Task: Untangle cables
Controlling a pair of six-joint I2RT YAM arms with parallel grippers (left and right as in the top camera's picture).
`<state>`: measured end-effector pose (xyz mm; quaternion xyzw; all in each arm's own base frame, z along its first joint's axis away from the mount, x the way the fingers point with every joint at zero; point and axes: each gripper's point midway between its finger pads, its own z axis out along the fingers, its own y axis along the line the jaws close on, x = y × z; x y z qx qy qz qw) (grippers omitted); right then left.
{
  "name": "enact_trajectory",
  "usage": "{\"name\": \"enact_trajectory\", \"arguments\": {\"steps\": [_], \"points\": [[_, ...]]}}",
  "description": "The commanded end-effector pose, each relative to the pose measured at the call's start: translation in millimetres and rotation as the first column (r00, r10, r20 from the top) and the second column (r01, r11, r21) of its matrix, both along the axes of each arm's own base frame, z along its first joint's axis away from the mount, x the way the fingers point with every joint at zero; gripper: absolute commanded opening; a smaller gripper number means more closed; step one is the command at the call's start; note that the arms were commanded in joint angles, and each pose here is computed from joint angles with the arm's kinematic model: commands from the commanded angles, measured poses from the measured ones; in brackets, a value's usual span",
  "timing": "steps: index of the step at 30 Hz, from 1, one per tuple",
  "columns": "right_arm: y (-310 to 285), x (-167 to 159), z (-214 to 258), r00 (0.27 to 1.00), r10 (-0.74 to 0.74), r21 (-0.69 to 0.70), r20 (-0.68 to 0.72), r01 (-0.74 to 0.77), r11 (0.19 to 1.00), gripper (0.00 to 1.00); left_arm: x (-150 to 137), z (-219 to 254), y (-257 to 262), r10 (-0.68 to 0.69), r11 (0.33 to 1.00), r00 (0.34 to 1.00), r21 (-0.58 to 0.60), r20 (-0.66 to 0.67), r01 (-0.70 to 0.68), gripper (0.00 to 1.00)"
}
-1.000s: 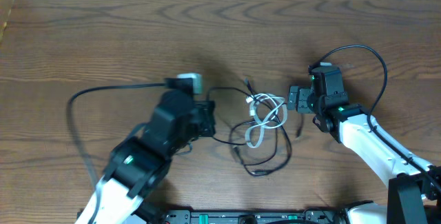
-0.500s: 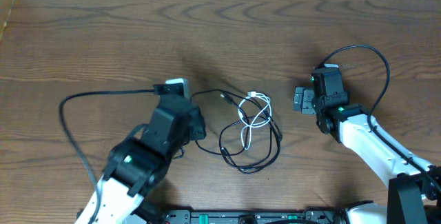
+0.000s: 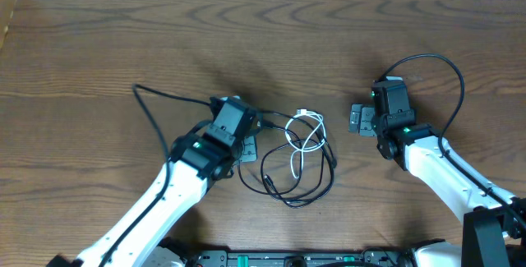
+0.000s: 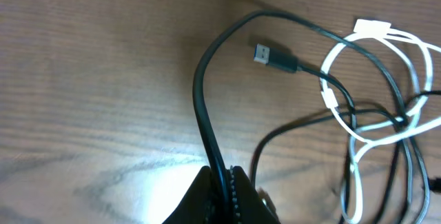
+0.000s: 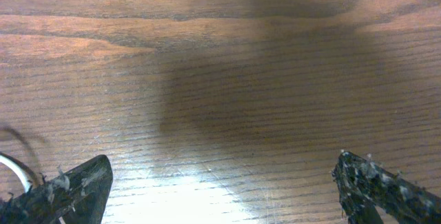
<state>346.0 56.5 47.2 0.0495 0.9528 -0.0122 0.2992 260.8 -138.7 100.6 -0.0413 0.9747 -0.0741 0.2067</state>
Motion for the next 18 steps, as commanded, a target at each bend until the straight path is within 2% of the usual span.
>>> {"name": "enact_trajectory", "arguments": {"steps": [1, 8, 10, 18], "points": [[-2, -2, 0, 1.0, 0.007, -0.007, 0.001, -0.007, 1.0, 0.99, 15, -6, -8, -0.008, 1.0, 1.0, -0.003, 0.014, 0.008, 0.08], [-2, -2, 0, 1.0, 0.007, -0.008, 0.001, -0.007, 1.0, 0.99, 57, -9, -32, 0.0, 0.998, 0.991, -0.069, 0.132, 0.009, 0.14], [-2, -2, 0, 1.0, 0.007, -0.007, 0.001, -0.007, 1.0, 0.99, 61, -9, -34, 0.001, 0.997, 0.989, -0.077, 0.145, 0.01, 0.17], [-2, -2, 0, 1.0, 0.007, -0.007, 0.0, -0.007, 1.0, 0.99, 64, -10, -36, -0.038, 0.997, 0.986, -0.058, 0.16, 0.048, 0.17]]}}
